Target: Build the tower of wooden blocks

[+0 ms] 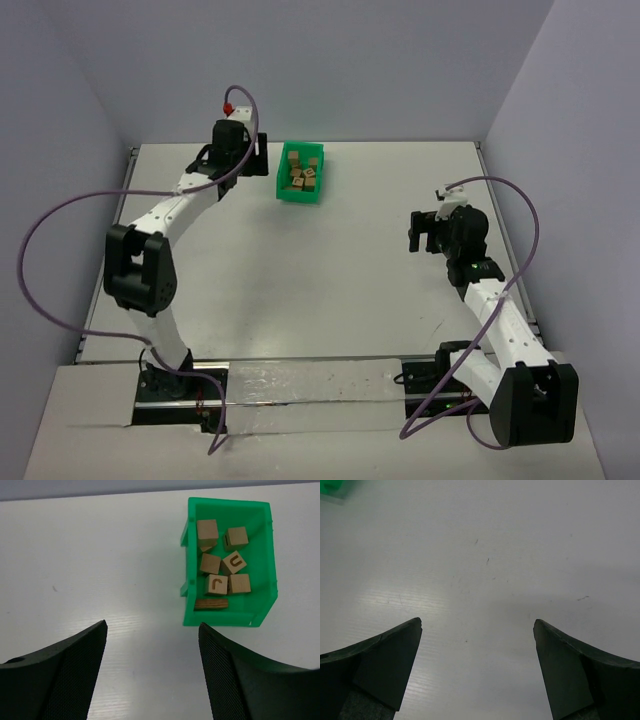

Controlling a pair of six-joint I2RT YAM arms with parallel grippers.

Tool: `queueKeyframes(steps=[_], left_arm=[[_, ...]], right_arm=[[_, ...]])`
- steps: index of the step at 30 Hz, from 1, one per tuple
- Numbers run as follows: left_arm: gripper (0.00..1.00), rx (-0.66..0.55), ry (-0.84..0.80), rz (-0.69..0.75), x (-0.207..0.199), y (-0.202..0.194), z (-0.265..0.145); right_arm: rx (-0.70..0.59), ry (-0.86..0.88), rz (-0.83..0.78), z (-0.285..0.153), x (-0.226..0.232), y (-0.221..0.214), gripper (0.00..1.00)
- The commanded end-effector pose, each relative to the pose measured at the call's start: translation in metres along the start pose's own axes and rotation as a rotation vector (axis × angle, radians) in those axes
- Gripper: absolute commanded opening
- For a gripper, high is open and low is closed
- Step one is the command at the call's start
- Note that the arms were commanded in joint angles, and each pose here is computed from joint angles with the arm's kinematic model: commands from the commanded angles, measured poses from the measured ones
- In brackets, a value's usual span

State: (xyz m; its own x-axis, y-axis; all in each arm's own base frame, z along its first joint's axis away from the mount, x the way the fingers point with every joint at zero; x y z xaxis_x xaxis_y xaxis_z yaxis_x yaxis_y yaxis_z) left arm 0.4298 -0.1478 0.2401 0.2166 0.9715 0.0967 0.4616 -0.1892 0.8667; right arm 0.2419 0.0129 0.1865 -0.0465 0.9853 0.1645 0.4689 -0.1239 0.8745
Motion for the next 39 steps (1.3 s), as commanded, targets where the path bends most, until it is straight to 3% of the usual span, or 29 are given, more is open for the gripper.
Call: queueKeyframes(steps=[1,9,30,39], left_arm=[[0.79,0.018,-0.031,-0.073,-0.014,0.007,0.031],[0.77,0.017,-0.064,-0.087,-0.034,-0.003,0.08],[0.66,0.019,-0.071,-0.079,-0.054,-0.025,0.142],[0.48,0.028,-0.057,-0.078,-0.055,-0.035,0.154]], right_arm=[[-0.041,-0.011,-0.01,0.001,0.002,0.019,1.0],[-0.028,-0.022,-0.005,0.003,0.001,0.016,1.0],[-0.002,-0.036,0.009,0.01,-0.001,0.015,1.0],[0.002,-0.037,0.007,0.012,-0.001,0.015,1.0]])
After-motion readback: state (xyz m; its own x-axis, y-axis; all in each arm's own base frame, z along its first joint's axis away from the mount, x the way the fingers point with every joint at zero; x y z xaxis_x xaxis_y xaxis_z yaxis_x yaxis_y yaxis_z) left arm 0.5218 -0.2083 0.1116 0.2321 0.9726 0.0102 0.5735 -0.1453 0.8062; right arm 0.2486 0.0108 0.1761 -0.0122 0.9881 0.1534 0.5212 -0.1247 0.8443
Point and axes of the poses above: each gripper's point midway between its finger pads, its own z axis out along the fingers, its own x axis along the line the jaws close on, y = z × x, the point moved 9 cm from there along -z, back along the fingers, and after that the axes turned 10 degrees about z, right-handed, at the moved point
